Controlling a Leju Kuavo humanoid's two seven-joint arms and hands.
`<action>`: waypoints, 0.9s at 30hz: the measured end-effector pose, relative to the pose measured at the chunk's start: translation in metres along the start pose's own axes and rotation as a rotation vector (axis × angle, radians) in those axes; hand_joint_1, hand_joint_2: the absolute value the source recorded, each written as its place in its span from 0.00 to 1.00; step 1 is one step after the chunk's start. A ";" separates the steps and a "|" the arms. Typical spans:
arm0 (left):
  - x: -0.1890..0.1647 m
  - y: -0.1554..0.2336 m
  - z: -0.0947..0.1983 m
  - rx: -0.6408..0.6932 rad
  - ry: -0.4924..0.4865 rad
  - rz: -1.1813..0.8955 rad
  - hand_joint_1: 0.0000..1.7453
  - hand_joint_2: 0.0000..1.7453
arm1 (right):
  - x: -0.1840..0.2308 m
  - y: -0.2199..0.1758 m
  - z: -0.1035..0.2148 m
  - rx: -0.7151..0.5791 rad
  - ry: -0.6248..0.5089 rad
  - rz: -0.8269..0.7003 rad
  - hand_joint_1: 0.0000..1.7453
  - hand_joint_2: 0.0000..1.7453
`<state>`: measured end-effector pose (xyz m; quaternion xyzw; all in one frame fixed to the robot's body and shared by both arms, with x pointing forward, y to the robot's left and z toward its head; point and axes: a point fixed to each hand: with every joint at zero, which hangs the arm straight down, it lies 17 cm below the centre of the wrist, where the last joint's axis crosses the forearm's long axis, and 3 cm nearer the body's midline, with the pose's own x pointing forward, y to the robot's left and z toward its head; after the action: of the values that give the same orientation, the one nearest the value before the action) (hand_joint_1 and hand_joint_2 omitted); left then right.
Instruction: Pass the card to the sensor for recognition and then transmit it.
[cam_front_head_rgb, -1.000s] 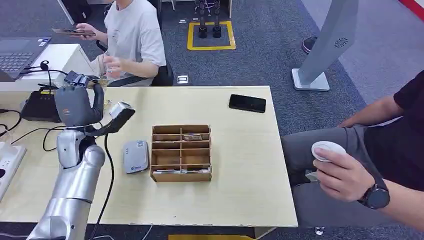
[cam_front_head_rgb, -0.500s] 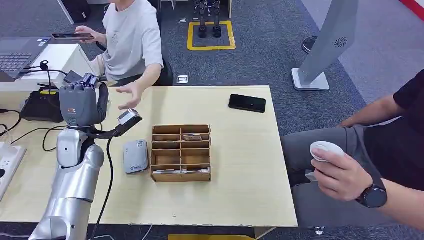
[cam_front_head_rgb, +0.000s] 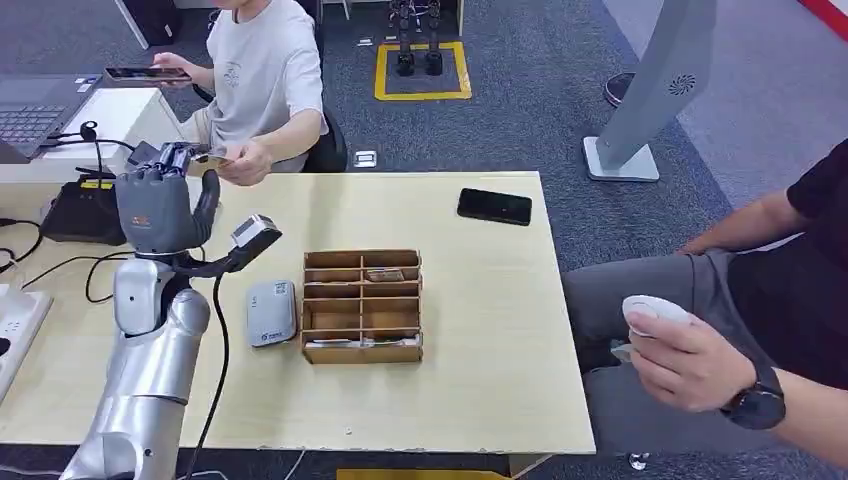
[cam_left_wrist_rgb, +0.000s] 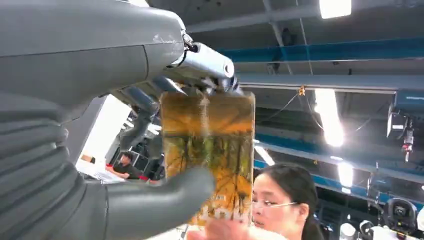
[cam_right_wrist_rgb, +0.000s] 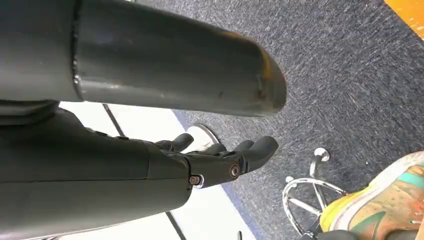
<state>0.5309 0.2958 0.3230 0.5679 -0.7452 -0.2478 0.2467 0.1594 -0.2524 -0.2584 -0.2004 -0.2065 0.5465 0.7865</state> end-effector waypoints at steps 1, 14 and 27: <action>-0.002 0.000 0.000 0.002 0.013 0.013 0.00 1.00 | 0.000 0.000 0.000 0.000 0.000 -0.001 0.00 0.00; -0.025 -0.033 0.019 -0.113 0.197 0.264 0.00 1.00 | -0.004 0.000 0.001 -0.013 0.016 -0.038 0.00 0.00; 0.106 -0.020 0.120 -0.417 -0.220 0.422 0.00 1.00 | -0.020 0.021 0.009 0.007 0.056 -0.100 0.00 0.00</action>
<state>0.4432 0.1994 0.2283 0.3076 -0.8019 -0.3984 0.3218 0.1314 -0.2637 -0.2642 -0.2020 -0.1923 0.5014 0.8190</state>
